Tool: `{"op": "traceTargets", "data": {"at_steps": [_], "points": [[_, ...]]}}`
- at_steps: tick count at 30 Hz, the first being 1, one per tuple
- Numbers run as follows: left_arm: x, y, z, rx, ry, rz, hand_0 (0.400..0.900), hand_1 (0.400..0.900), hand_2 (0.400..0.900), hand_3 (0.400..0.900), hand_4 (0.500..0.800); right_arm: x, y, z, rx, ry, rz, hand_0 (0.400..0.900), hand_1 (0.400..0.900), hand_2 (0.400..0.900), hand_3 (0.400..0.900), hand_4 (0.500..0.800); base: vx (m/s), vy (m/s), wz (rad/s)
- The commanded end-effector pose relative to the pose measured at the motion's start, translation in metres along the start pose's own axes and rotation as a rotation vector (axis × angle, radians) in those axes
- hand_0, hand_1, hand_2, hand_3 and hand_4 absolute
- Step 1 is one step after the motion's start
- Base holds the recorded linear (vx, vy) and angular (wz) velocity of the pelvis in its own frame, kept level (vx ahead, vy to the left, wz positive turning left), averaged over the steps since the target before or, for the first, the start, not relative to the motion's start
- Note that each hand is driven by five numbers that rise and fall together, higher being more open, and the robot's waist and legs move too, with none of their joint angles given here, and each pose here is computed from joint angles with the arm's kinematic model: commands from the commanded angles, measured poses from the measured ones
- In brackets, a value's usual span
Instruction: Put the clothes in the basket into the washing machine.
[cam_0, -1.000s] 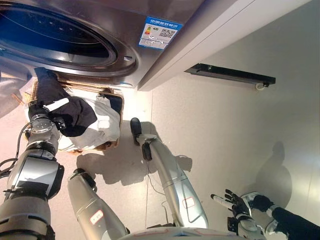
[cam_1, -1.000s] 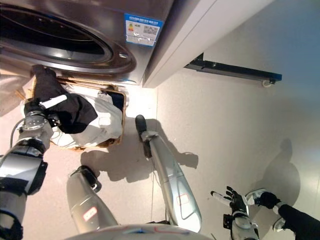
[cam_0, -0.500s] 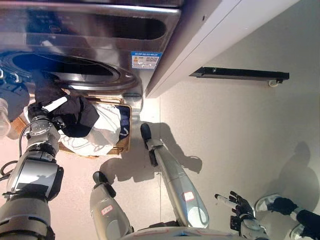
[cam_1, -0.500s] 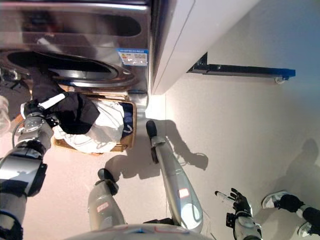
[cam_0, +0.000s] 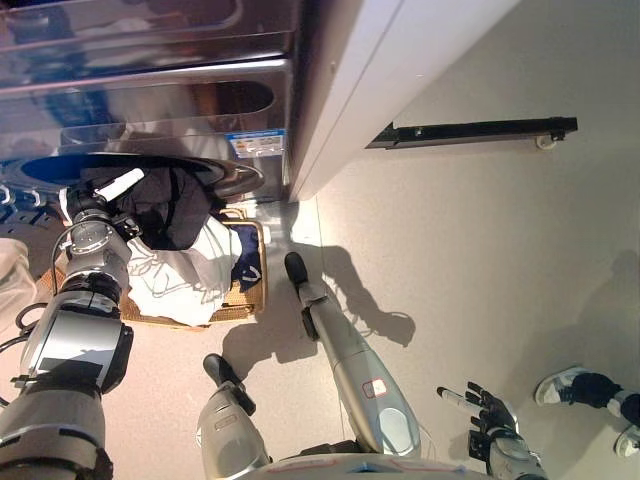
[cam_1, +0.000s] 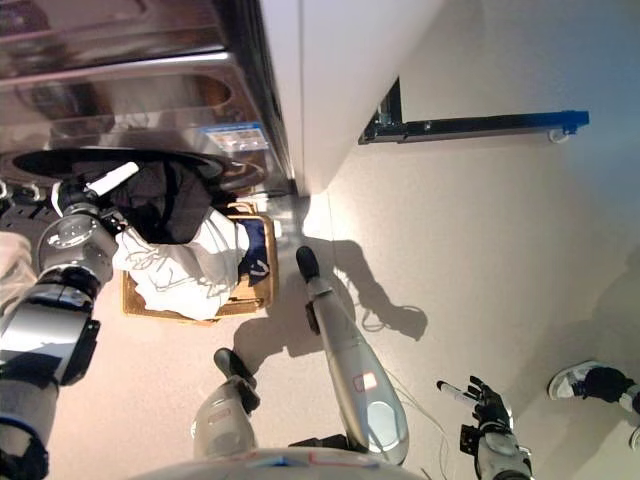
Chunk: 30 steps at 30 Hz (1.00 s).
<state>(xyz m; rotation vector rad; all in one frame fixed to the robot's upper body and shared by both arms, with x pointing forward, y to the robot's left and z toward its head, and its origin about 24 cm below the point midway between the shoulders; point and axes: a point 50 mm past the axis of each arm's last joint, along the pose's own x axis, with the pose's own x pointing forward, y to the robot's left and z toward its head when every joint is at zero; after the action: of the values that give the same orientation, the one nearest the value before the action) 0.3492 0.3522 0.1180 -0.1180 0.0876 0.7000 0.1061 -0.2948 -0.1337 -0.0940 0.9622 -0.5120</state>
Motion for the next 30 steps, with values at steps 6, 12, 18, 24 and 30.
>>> {"op": "traceTargets", "data": {"at_steps": [6, 12, 18, 24, 30], "points": [[0.005, 0.029, 0.098, -0.222, -0.344, 0.135, 0.9, 0.9, 0.9, 0.9, 0.8, -0.028, -0.081, -0.064, -0.031, 0.182, -0.237, 0.9, 0.9, 0.9, 0.9, 0.8, 0.087, -0.115, -0.12], [0.005, 0.028, 0.101, -0.243, -0.355, 0.172, 0.9, 0.9, 0.9, 0.9, 0.8, -0.031, -0.074, -0.071, -0.03, 0.186, -0.234, 0.9, 0.9, 0.9, 0.9, 0.8, 0.065, -0.096, 0.06], [0.005, 0.037, 0.095, -0.246, -0.347, 0.208, 0.9, 0.9, 0.9, 0.9, 0.8, -0.034, -0.068, -0.076, -0.027, 0.182, -0.225, 0.9, 0.9, 0.9, 0.9, 0.8, 0.035, -0.051, 0.07], [0.006, 0.046, 0.079, -0.239, -0.293, 0.248, 0.9, 0.9, 0.9, 0.9, 0.8, -0.035, -0.067, -0.079, -0.028, 0.183, -0.226, 0.9, 0.9, 0.9, 0.9, 0.8, -0.003, -0.018, 0.07], [0.006, 0.054, 0.065, -0.296, -0.249, 0.285, 0.9, 0.9, 0.9, 0.9, 0.8, -0.036, -0.065, -0.083, -0.032, 0.197, -0.224, 0.9, 0.9, 0.9, 0.9, 0.8, -0.02, 0.006, 0.02]]}}
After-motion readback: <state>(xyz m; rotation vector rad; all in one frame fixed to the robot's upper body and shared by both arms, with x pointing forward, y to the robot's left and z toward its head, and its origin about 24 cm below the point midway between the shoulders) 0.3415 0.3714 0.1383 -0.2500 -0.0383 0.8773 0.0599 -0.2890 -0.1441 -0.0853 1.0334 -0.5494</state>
